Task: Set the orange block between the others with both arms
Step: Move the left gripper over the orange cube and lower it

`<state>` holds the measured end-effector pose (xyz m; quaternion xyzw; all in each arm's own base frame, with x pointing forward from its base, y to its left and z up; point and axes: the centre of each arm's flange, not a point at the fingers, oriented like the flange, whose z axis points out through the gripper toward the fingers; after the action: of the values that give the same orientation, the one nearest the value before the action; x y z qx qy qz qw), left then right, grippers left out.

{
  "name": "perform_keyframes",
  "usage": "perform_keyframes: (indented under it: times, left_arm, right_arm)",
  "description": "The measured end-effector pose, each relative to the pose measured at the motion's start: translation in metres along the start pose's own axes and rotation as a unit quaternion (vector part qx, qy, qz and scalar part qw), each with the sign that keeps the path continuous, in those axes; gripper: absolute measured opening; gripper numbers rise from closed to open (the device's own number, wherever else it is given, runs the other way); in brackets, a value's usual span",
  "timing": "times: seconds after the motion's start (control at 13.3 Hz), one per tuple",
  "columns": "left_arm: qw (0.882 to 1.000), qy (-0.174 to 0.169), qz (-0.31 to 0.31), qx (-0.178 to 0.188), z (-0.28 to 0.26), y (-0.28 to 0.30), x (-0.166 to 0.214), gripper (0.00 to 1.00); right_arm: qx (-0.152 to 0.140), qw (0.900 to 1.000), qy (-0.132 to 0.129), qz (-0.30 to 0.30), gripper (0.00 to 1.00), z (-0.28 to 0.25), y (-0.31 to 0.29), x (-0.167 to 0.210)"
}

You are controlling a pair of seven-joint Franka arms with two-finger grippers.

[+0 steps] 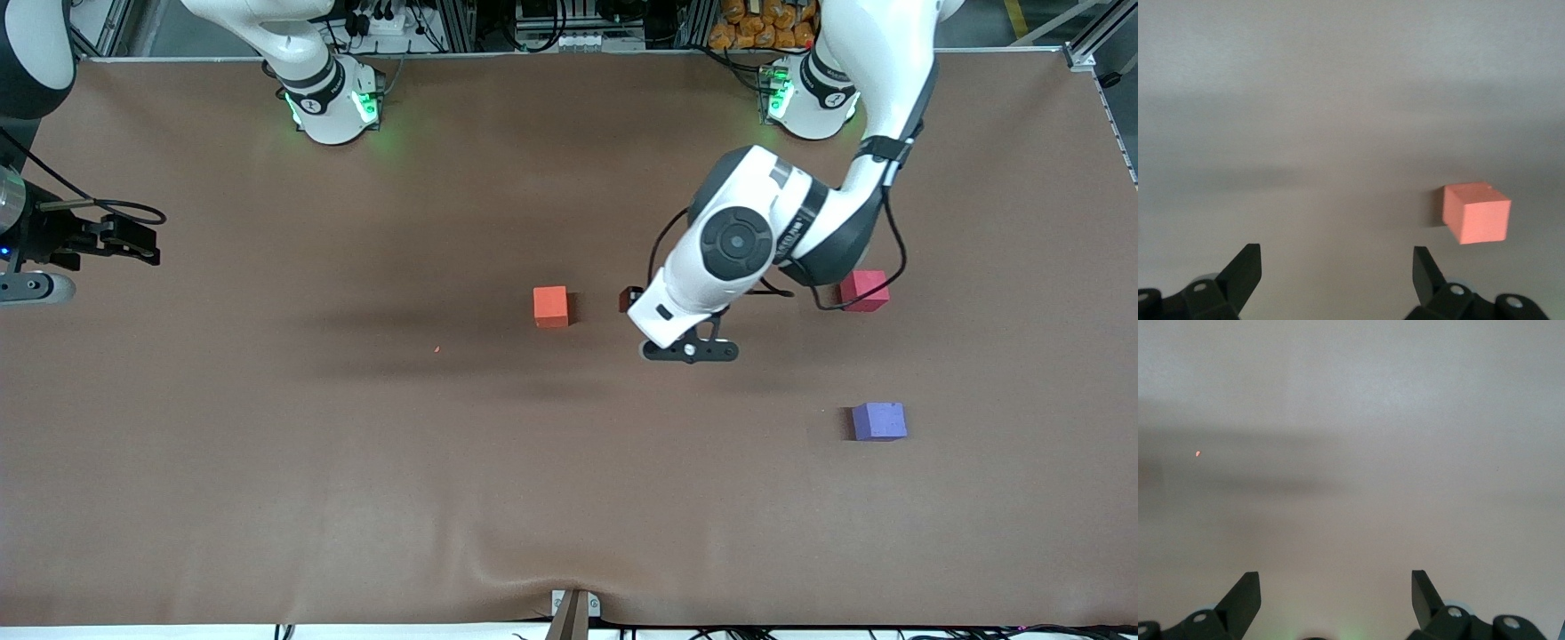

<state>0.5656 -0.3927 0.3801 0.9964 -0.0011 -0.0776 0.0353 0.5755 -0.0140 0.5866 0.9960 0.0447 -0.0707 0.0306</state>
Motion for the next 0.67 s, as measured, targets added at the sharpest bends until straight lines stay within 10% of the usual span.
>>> perform_keyframes:
  times: [0.67]
  left_arm:
    - [0.997,0.046,-0.045,-0.046,0.035,0.059,0.003,1.00]
  right_arm:
    - [0.006,1.000,-0.007,0.015,1.00,0.002,0.017,-0.004]
